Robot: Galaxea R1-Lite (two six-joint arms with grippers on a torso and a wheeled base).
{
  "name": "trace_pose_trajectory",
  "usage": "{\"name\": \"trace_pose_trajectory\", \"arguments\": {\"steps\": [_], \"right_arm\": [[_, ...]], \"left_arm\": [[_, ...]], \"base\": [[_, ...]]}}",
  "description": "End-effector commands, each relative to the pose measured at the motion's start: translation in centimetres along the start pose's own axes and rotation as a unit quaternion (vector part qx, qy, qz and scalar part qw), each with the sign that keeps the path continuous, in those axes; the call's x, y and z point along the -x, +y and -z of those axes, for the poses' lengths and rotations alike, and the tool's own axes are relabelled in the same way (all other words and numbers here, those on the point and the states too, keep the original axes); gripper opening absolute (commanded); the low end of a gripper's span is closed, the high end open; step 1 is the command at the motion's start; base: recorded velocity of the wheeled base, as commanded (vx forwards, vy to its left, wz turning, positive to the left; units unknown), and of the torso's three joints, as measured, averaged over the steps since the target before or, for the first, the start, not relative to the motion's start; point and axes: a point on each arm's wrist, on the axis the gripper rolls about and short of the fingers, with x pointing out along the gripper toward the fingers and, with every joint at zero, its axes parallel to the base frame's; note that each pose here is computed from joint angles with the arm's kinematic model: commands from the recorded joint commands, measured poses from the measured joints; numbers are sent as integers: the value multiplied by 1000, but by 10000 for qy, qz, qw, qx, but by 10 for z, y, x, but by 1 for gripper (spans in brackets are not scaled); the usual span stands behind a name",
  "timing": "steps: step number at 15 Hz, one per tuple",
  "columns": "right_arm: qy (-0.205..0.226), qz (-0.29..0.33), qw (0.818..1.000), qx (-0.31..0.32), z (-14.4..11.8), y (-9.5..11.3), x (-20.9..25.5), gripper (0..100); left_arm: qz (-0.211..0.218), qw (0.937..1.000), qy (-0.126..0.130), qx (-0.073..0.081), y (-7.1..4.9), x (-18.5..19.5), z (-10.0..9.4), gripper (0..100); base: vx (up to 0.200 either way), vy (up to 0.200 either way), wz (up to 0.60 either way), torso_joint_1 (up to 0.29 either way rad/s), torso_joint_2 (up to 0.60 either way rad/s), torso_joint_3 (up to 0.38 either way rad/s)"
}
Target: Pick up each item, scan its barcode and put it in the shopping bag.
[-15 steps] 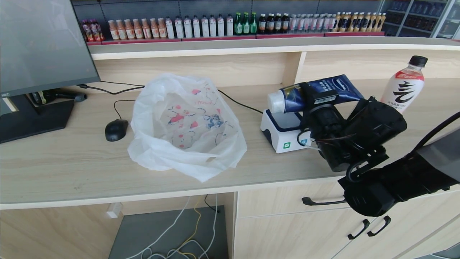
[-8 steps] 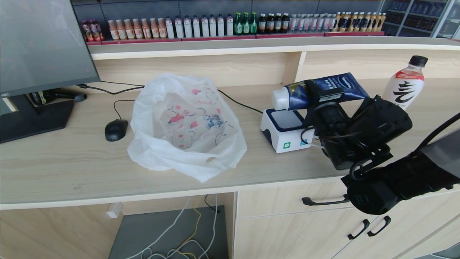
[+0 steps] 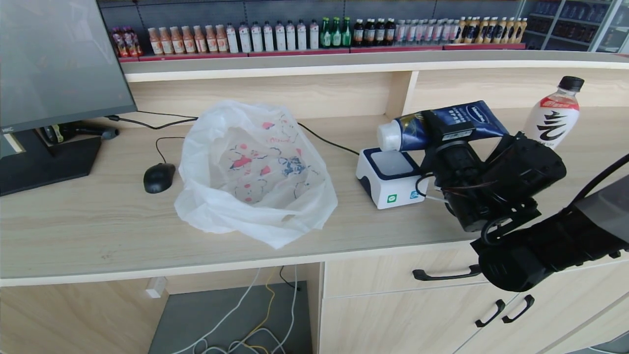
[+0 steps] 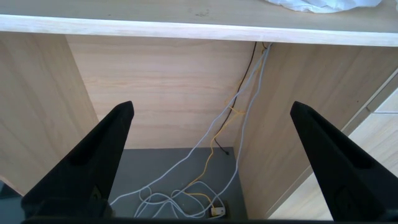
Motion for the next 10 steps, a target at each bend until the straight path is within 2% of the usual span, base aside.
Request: {"name": "trace_pose_trajectory", "arguments": {"steps": [1,4,6,10], "right_arm": [[9,29,10000,11,1,-1,0,0],[-35,45,10000,39,-4,-2,0,0],[80,113,9999,46,0,-5,4,0],[144,281,9995,72,5,-20,3,0]], "left_arm": [[-2,10000,-2,4,0,0,0,100],[-2,10000,-2,4,0,0,0,100],[6,10000,-2,4,0,0,0,100],[-2,10000,-2,4,0,0,0,100]], "base": [[0,0,0,0,0,0],[0,0,0,0,0,0],[0,0,0,0,0,0],[0,0,0,0,0,0]]}}
